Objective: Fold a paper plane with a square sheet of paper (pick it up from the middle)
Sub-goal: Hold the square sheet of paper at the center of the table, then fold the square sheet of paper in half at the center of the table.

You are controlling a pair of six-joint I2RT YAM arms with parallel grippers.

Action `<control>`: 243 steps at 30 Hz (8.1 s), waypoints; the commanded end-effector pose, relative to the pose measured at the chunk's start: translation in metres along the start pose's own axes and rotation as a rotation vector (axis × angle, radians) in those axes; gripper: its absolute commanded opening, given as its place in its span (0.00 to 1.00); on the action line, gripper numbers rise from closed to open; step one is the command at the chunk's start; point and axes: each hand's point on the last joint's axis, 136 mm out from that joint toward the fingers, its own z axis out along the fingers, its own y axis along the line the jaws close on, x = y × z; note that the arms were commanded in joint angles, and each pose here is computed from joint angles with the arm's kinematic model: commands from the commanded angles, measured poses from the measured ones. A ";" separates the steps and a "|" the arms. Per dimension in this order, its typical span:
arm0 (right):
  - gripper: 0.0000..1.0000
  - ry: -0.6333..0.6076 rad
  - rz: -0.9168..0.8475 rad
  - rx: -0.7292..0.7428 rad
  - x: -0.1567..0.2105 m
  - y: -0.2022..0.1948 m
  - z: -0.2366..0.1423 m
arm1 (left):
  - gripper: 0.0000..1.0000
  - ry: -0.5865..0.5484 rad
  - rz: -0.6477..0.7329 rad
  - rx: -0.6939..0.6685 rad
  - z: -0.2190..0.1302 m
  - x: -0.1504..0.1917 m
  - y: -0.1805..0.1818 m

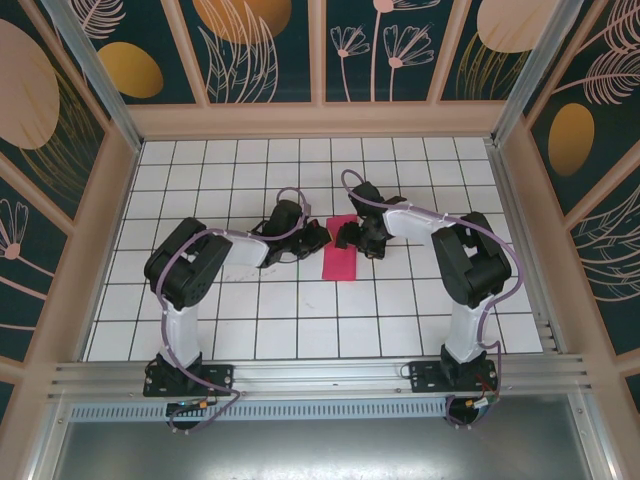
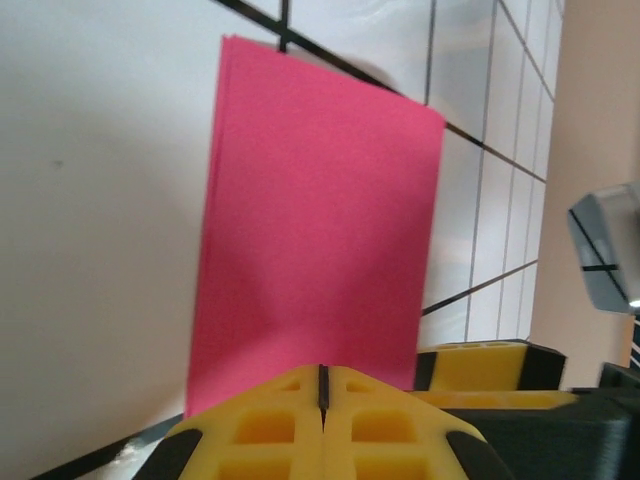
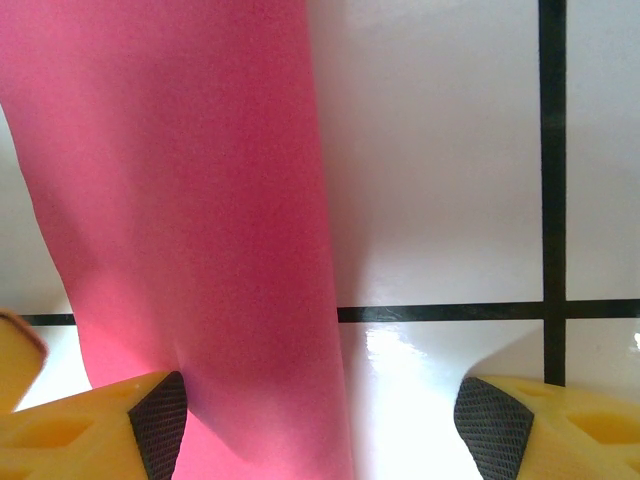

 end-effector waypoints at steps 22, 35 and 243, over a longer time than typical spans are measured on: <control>0.79 0.055 0.002 0.095 0.013 -0.032 0.037 | 0.00 0.040 -0.025 -0.134 0.011 0.009 0.033; 0.82 0.014 -0.010 0.049 0.000 -0.018 0.024 | 0.00 0.068 -0.044 -0.190 0.014 0.017 0.052; 0.00 -0.024 0.020 -0.606 0.009 -0.009 0.006 | 0.00 0.078 -0.036 -0.205 0.014 0.021 0.060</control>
